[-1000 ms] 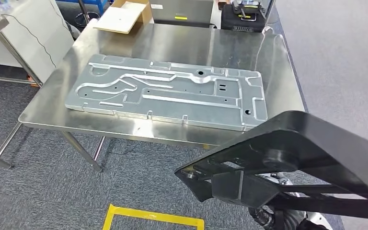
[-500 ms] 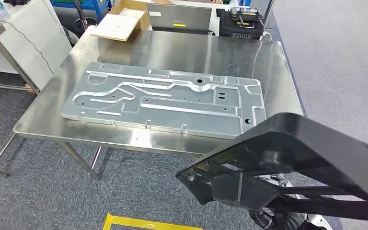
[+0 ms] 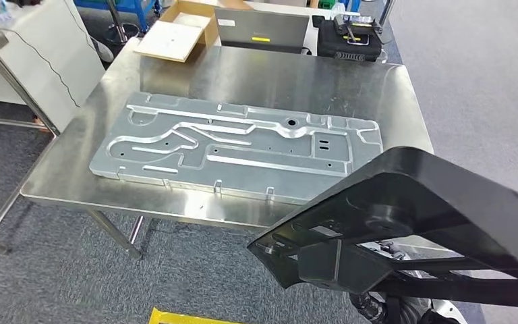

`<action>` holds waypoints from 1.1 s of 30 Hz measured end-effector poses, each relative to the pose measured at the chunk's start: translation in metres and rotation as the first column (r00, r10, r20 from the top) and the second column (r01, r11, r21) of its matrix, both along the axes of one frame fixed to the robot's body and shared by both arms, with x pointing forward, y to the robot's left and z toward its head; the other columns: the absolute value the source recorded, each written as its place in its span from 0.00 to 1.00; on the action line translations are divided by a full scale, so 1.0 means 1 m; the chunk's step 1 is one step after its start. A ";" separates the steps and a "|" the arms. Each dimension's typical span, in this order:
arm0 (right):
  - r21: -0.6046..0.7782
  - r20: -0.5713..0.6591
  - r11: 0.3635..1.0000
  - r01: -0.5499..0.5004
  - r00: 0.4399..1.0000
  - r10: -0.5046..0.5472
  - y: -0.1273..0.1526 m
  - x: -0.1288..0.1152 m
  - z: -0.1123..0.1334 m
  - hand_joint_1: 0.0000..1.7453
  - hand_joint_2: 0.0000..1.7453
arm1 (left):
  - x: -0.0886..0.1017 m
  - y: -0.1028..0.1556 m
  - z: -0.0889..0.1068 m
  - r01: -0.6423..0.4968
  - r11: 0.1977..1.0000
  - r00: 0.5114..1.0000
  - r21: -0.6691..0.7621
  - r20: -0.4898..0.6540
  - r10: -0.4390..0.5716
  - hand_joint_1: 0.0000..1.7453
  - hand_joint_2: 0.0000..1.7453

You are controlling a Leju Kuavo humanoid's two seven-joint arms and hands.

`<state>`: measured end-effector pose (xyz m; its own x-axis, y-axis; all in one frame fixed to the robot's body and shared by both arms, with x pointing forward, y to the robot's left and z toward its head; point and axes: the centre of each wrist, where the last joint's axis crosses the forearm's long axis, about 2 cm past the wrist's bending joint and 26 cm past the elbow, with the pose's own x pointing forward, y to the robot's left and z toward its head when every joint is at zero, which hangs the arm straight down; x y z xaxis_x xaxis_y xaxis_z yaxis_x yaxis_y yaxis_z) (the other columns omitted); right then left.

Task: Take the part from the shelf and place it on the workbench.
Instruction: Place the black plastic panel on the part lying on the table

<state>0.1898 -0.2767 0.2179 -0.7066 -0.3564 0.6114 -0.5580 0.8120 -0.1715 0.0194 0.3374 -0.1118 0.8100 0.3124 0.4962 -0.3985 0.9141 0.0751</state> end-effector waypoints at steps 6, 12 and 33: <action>0.000 0.007 1.000 0.001 1.000 -0.001 0.000 0.000 0.001 1.00 1.00 | 0.004 -0.004 0.000 0.001 1.000 1.000 -0.010 0.009 -0.001 0.00 1.00; -0.003 0.006 1.000 0.002 1.000 -0.002 0.000 0.001 0.002 1.00 1.00 | 0.001 0.000 0.000 0.001 1.000 1.000 -0.003 0.004 -0.001 0.00 1.00; -0.549 0.452 0.426 0.719 0.684 -0.573 -0.065 0.155 0.110 1.00 1.00 | 0.016 0.010 0.002 0.098 0.995 0.994 -0.003 0.038 -0.098 0.00 1.00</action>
<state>0.3451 -0.3421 0.3276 -0.6650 0.6812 0.3061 0.1817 0.5451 -0.8184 0.0355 0.3470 -0.1096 0.8176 0.2348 0.5257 -0.3095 0.9492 0.0574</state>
